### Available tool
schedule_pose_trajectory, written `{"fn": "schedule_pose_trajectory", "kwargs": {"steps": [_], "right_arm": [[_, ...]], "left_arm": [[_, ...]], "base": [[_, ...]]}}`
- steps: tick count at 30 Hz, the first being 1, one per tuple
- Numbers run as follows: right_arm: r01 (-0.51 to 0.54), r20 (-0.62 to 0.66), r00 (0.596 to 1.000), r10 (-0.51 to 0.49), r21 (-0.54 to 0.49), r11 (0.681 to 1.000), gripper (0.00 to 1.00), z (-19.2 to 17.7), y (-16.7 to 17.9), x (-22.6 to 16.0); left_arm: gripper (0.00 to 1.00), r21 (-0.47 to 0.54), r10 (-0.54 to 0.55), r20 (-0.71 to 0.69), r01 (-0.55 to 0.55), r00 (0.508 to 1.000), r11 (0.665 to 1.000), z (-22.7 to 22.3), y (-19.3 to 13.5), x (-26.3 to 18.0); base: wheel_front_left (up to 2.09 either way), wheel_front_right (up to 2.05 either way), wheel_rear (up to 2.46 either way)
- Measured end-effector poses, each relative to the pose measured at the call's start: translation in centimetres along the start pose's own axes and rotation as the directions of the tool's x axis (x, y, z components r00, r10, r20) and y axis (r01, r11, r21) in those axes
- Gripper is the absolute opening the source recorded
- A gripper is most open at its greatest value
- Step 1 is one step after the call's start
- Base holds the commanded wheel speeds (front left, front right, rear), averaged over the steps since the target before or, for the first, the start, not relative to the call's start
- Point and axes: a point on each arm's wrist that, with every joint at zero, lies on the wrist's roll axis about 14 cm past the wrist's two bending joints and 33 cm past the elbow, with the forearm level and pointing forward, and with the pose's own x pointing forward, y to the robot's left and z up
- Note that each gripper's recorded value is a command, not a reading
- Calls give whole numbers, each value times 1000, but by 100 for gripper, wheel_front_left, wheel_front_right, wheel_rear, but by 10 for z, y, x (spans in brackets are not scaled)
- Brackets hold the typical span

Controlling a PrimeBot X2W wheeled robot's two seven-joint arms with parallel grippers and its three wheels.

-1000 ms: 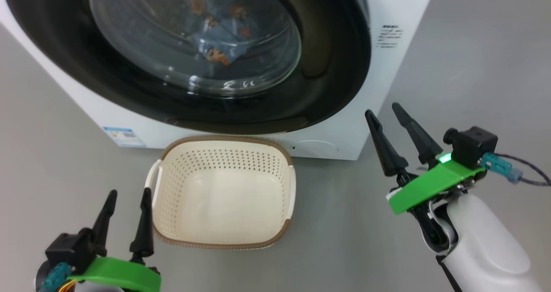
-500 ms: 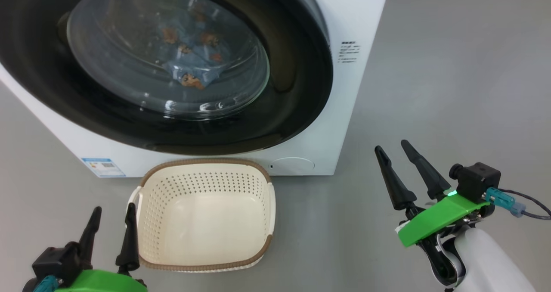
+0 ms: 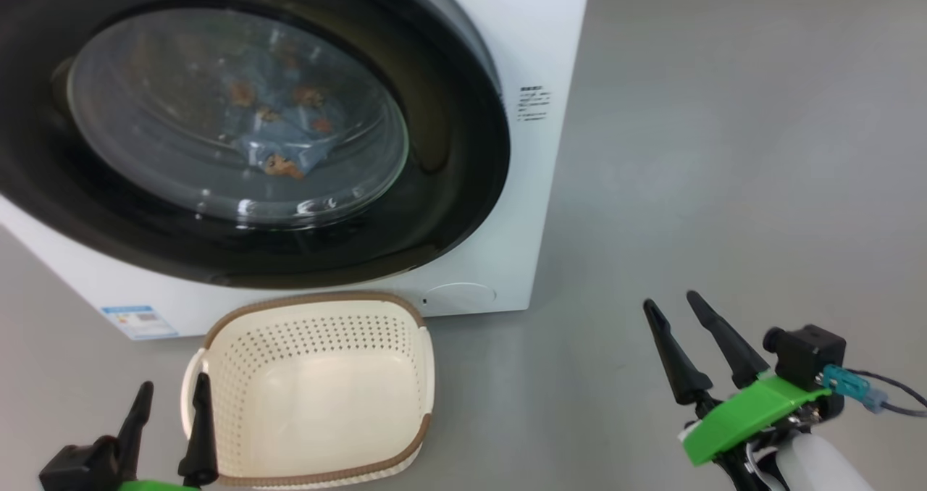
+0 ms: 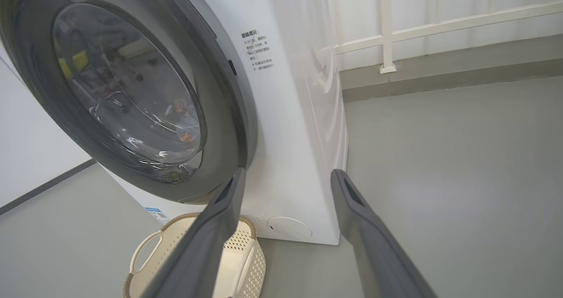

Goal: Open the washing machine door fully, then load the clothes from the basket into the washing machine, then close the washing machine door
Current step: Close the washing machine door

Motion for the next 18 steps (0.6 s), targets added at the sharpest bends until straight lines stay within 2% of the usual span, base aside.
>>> {"fn": "schedule_pose_trajectory", "kwargs": {"steps": [18], "right_arm": [[130,-10,991,-130,-30,991,100,-2,-42,-44]], "left_arm": [[100,17,-5,-24,6,1000,1000,-7,-2,-2]], "base": [[0,0,0]]}}
